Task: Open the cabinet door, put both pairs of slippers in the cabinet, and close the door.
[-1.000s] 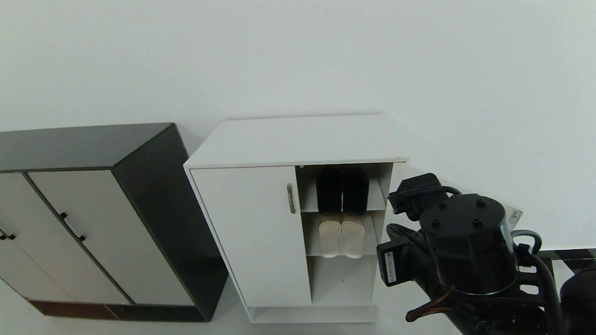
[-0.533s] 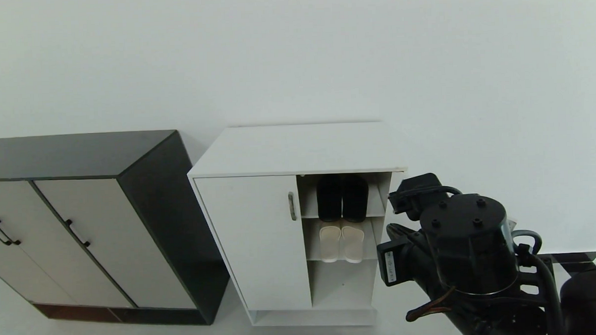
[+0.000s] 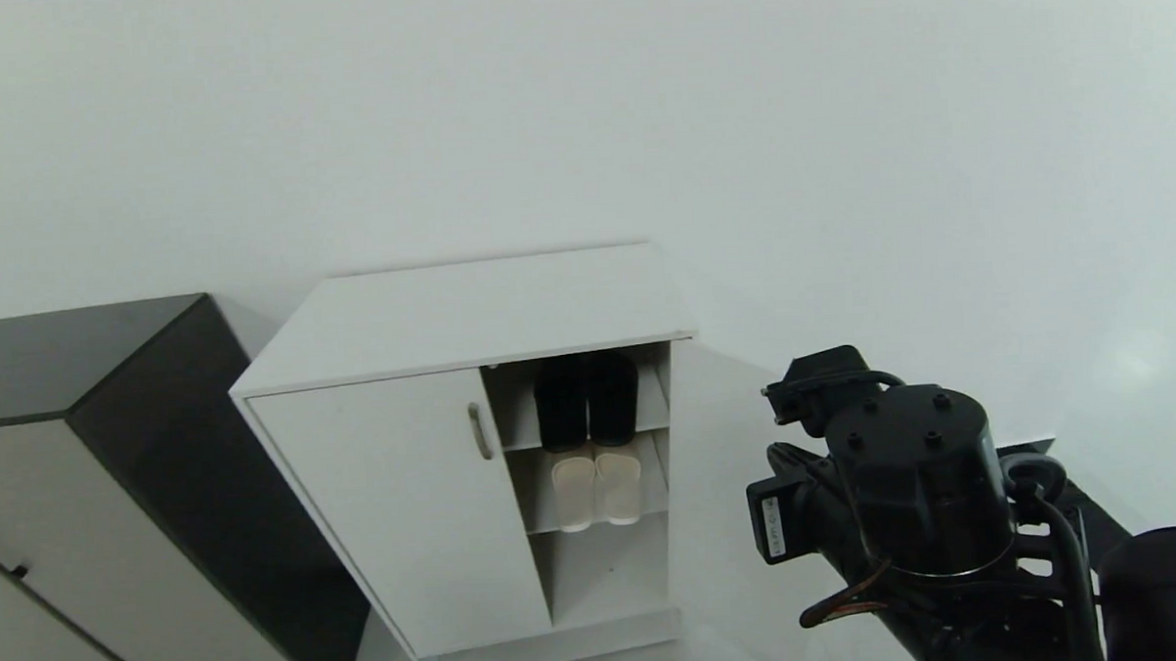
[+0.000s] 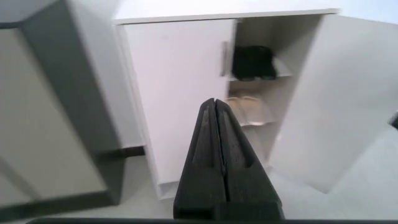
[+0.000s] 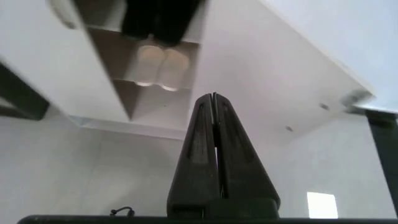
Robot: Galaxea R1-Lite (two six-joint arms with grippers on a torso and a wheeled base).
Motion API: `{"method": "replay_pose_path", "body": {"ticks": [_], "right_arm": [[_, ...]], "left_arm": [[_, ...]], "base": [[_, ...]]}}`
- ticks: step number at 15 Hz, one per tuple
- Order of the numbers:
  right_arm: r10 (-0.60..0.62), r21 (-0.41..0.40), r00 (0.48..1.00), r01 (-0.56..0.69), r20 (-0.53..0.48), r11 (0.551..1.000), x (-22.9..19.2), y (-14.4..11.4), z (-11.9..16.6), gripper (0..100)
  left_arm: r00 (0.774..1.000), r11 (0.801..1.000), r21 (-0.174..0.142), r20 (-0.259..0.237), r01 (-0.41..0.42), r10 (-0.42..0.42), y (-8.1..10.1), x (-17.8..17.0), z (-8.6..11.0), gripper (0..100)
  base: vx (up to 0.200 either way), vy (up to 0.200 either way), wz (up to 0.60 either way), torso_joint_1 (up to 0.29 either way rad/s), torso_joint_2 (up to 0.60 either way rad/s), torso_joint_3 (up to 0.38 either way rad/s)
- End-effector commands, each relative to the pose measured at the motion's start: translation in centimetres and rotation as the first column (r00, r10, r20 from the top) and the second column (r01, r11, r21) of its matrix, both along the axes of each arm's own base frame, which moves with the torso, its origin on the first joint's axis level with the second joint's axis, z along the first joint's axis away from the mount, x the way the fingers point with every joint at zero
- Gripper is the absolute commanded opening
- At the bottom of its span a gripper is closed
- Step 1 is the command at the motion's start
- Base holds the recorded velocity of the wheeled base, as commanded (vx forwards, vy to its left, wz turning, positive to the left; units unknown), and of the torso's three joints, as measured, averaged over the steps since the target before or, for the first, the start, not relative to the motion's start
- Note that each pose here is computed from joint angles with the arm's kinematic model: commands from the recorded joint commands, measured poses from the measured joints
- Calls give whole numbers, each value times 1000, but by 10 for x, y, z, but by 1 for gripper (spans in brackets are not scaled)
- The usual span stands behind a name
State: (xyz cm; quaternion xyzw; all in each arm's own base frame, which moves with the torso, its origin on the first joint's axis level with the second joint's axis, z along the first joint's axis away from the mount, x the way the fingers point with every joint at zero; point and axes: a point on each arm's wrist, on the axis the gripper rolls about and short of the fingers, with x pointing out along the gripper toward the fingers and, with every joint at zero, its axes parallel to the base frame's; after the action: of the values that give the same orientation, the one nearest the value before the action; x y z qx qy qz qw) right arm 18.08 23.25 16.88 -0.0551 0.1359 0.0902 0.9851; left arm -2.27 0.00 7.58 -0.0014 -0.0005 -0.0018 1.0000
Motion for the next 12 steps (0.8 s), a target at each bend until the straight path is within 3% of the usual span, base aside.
{"method": "replay_pose_path", "body": {"ticks": [1, 3, 7, 12], "right_arm": [[-21, -6, 1000, 21, 8, 1000, 6, -5, 2, 0], [-78, -20, 997, 79, 21, 997, 20, -16, 3, 0], [-118, 50, 990, 114, 77, 992, 51, -33, 30, 0], [-186, 46, 983, 185, 4, 982, 110, -45, 26, 0]], "left_arm": [[1000, 1000, 0, 0, -1, 1, 0, 0, 0, 0], [1000, 1000, 0, 0, -1, 1, 0, 0, 0, 0], [1000, 1000, 1, 0, -1, 1, 0, 0, 0, 0], [1000, 1000, 0, 0, -1, 1, 0, 0, 0, 0]], "base": [[0, 0, 0, 0, 0, 0], [0, 0, 0, 0, 0, 0], [0, 0, 0, 0, 0, 0], [0, 0, 0, 0, 0, 0]]}}
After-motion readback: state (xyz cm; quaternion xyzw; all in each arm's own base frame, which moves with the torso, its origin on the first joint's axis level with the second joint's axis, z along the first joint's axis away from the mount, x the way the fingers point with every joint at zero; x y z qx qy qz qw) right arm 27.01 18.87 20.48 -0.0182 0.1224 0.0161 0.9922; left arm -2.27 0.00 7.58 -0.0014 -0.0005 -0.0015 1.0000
